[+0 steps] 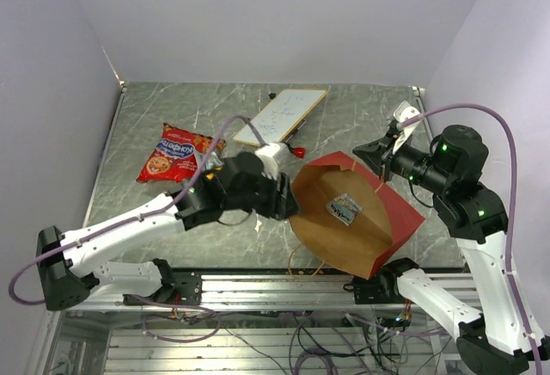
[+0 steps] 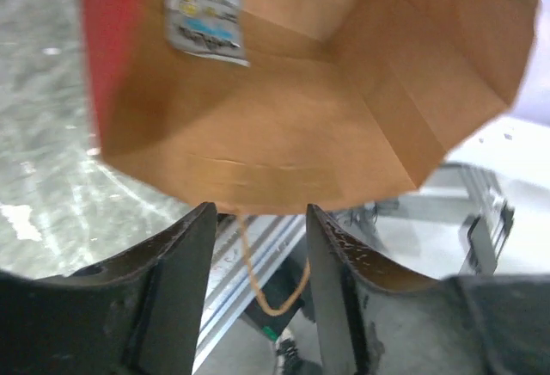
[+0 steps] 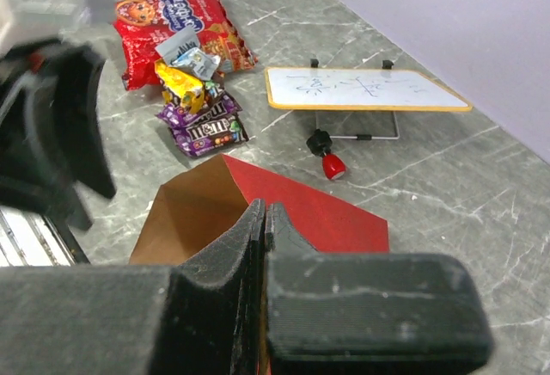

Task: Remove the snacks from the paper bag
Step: Take out the snack from the paper bag.

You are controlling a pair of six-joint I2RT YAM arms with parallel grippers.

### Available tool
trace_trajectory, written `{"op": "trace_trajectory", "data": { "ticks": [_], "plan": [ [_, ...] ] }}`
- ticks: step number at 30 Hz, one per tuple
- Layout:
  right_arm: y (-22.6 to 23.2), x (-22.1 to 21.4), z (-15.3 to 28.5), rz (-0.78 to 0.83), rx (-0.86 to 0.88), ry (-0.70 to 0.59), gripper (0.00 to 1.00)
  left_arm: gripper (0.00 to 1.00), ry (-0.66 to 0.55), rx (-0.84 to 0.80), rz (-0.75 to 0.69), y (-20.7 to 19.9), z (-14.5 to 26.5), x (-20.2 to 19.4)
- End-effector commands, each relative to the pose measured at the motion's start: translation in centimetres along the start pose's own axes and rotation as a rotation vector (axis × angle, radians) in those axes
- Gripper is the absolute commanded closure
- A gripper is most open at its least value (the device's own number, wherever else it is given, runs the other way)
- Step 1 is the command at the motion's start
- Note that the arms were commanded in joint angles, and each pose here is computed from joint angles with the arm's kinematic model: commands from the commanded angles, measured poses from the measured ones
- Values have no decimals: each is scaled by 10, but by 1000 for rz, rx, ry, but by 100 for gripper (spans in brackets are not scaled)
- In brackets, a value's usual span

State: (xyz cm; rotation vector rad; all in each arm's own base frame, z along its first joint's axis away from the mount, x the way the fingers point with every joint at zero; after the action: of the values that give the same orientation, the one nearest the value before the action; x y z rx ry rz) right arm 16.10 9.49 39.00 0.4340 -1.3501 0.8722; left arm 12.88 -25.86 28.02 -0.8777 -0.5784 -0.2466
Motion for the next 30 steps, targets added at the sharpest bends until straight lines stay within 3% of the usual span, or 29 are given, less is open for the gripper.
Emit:
{"op": "trace_trajectory", "data": {
  "ticks": [1, 4, 12, 23, 27, 30],
  "plan": [
    [4, 7, 5, -15, 9, -36, 100, 48, -109, -15, -117, -47, -18, -13],
    [5, 7, 4, -26, 16, -40, 100, 61, -81, 2, -231, -69, -40, -35],
    [4, 8, 3, -36, 15, -31, 100, 71, -67, 118, -476, -80, -103, -58],
    [-1, 14, -8, -50, 52, -14, 100, 64, -150, 166, -640, -50, -162, -76],
    [-3, 17, -10, -49, 60, -8, 100, 64, -113, 183, -639, -31, -179, -80],
    [-3, 17, -9, -51, 60, -1, 100, 56, -100, 170, -626, -24, -191, -83]
  ]
}}
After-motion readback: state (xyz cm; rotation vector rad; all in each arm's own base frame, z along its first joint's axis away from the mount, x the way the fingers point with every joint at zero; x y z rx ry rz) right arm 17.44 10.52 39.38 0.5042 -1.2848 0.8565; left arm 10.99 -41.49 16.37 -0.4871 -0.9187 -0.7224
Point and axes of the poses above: each gripper's point midway between its finger pads, its own z axis back along the fingers, its own y axis along the line the jaws close on, x = y × z, the point moved 8 cm from there along z, back along the fingers, and after that the axes turned 6 degrees about z, right-handed, at the moved point
